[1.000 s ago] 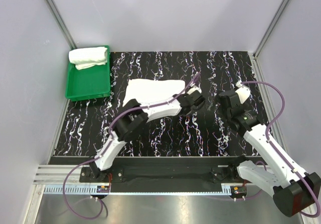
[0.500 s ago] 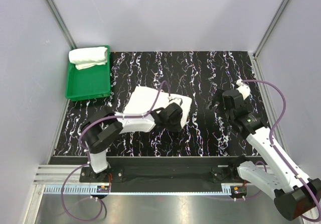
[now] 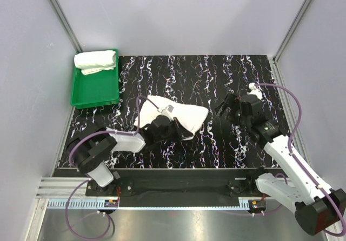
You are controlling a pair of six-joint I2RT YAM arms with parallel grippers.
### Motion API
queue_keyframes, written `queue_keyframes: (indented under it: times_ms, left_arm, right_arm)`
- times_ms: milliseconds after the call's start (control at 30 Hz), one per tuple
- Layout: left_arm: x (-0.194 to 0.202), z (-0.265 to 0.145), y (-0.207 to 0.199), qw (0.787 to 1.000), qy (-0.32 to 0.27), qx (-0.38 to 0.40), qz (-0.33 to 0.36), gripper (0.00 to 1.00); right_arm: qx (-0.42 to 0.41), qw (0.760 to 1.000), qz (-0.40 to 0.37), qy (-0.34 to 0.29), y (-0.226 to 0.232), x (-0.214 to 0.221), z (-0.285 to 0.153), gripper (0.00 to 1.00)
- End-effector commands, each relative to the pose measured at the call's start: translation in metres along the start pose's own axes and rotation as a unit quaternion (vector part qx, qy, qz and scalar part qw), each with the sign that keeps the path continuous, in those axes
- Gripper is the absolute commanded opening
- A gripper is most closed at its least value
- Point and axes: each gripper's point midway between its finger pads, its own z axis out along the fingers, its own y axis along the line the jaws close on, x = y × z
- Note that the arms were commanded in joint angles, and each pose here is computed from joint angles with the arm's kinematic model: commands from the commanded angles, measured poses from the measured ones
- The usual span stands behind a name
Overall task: Roll the towels
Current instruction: Roll the towel
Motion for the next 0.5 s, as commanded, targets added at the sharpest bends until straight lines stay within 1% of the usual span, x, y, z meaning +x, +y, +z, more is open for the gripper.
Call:
queue_keyframes:
  times_ms: [0, 67, 100, 200, 267, 300, 367, 400, 467]
  left_arm:
    - [-0.018, -0.018, -0.044, 0.993, -0.031, 0.098, -0.06, 0.0]
    - [-0.018, -0.024, -0.032, 0.991, -0.037, 0.089, -0.089, 0.0]
    - [-0.02, -0.025, -0.03, 0.99, -0.043, 0.088, -0.097, 0.0]
    - [-0.023, -0.032, -0.018, 0.987, -0.055, 0.078, -0.127, 0.0]
    - [-0.023, -0.037, -0.007, 0.984, -0.064, 0.071, -0.153, 0.0]
    - [-0.026, -0.04, -0.008, 0.982, -0.071, 0.08, -0.158, 0.0]
    - [-0.026, -0.045, 0.002, 0.977, -0.078, 0.076, -0.182, 0.0]
    - [-0.03, -0.048, -0.001, 0.974, -0.086, 0.089, -0.189, 0.0]
    - [-0.029, -0.05, 0.008, 0.97, -0.087, 0.087, -0.211, 0.0]
  right_arm:
    - [-0.094, 0.994, 0.0, 0.051, 0.036, 0.019, 0.015, 0.94]
    - [-0.118, 0.991, -0.001, 0.07, 0.048, 0.025, 0.024, 0.91]
    - [-0.121, 0.987, 0.0, 0.102, 0.049, 0.038, 0.033, 0.9]
    - [-0.125, 0.983, 0.003, 0.133, 0.054, 0.051, 0.051, 0.87]
    - [-0.121, 0.983, 0.005, 0.139, 0.053, 0.054, 0.058, 0.86]
    - [-0.124, 0.983, 0.008, 0.138, 0.055, 0.053, 0.059, 0.86]
    - [-0.127, 0.983, 0.008, 0.135, 0.057, 0.051, 0.061, 0.86]
    - [-0.128, 0.983, 0.007, 0.135, 0.057, 0.051, 0.062, 0.86]
    - [-0.132, 0.982, 0.005, 0.135, 0.06, 0.051, 0.064, 0.86]
